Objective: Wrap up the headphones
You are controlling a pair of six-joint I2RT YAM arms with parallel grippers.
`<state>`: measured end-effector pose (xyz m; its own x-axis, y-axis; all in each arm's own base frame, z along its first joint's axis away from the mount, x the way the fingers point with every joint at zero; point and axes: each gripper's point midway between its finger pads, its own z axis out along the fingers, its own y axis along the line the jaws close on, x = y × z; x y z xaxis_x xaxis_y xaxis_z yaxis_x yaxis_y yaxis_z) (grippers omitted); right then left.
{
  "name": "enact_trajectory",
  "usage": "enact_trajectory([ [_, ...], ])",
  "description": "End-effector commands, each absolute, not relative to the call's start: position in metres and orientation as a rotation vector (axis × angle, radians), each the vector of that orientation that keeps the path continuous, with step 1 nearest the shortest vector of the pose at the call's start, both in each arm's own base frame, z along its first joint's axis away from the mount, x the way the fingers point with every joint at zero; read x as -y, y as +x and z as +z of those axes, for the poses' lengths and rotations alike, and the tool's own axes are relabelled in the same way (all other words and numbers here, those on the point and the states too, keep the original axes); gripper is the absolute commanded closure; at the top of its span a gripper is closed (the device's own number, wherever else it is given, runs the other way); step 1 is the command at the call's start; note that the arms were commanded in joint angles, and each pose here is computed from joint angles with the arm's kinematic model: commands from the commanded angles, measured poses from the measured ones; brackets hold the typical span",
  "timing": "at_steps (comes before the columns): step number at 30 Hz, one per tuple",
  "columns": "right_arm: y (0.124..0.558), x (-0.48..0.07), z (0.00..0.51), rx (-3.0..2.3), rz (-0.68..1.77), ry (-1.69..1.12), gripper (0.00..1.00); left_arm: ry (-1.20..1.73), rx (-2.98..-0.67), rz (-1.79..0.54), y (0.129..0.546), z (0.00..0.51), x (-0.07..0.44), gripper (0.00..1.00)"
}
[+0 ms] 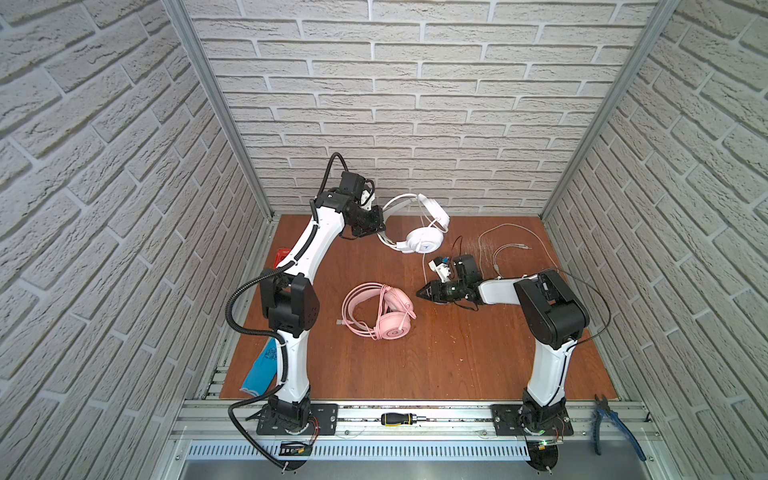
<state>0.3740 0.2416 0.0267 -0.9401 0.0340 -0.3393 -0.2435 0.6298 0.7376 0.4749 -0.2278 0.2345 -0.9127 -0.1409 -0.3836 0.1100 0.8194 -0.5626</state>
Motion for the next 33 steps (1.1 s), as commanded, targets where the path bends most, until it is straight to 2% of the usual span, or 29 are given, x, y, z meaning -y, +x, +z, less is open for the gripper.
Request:
enact_trajectory([
  [1,0.358,-0.241,0.019,-2.570,1.222,-0.225,0.66,-0.068,-2.499,-0.886,0.494,0.253,0.228,1.00],
  [7,0.347,-0.236,0.012,-2.613,1.194,-0.250,0.71,-0.137,-2.490,-0.882,0.504,0.250,0.217,1.00],
  [18,0.333,-0.228,0.009,-2.658,1.143,-0.284,0.68,-0.242,-2.477,-0.884,0.514,0.241,0.203,1.00],
  [28,0.325,-0.225,0.014,-2.671,1.125,-0.328,0.92,-0.286,-2.495,-0.860,0.515,0.232,0.198,1.00],
  [33,0.318,-0.220,0.041,-2.640,1.067,-0.401,0.94,-0.352,-2.512,-0.800,0.514,0.224,0.189,1.00],
])
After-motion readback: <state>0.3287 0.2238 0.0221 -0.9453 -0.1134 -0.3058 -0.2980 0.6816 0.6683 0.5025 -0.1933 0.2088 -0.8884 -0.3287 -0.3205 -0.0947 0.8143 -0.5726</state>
